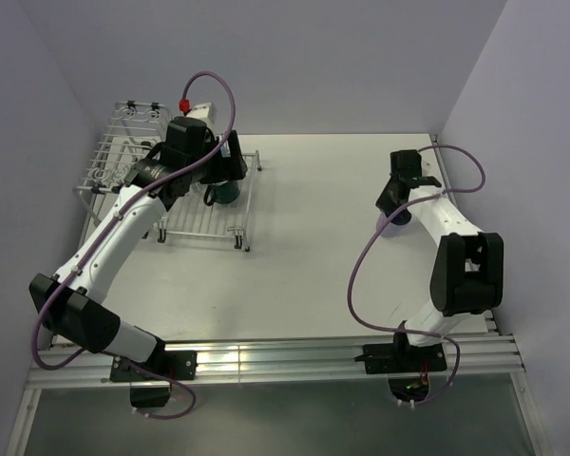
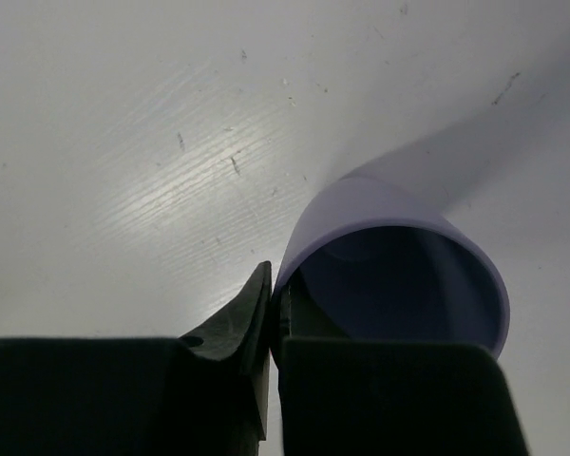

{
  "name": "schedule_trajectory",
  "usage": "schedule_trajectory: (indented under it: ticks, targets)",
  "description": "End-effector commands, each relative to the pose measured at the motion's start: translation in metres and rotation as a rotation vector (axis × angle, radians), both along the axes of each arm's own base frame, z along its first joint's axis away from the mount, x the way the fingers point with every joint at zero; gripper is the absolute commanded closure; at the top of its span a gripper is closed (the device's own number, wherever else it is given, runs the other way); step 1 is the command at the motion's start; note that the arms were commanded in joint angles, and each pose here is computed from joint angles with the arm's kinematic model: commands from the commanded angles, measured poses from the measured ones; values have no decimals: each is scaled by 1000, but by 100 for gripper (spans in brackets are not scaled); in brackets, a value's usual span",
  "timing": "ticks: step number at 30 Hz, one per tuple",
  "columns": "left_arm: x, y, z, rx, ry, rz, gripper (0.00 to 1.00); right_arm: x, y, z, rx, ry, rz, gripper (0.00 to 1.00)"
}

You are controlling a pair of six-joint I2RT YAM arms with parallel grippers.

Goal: Load the cups into the dish rack

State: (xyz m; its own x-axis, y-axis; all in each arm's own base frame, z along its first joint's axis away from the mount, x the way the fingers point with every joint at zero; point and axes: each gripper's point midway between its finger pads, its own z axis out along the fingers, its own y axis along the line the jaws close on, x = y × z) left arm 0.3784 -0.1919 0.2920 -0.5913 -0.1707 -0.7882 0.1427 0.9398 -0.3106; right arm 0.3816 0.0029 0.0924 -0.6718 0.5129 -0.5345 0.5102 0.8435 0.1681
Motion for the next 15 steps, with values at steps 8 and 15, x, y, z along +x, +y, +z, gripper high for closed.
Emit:
schedule_trajectory:
  ticks: [8,15]
  targets:
    - [-25,-42,47,-269,-117,-255,1,-5,118,146,320,-387,395,100]
    - [-49,-54,66,-576,-193,-524,1,-47,208,260,697,-631,738,100]
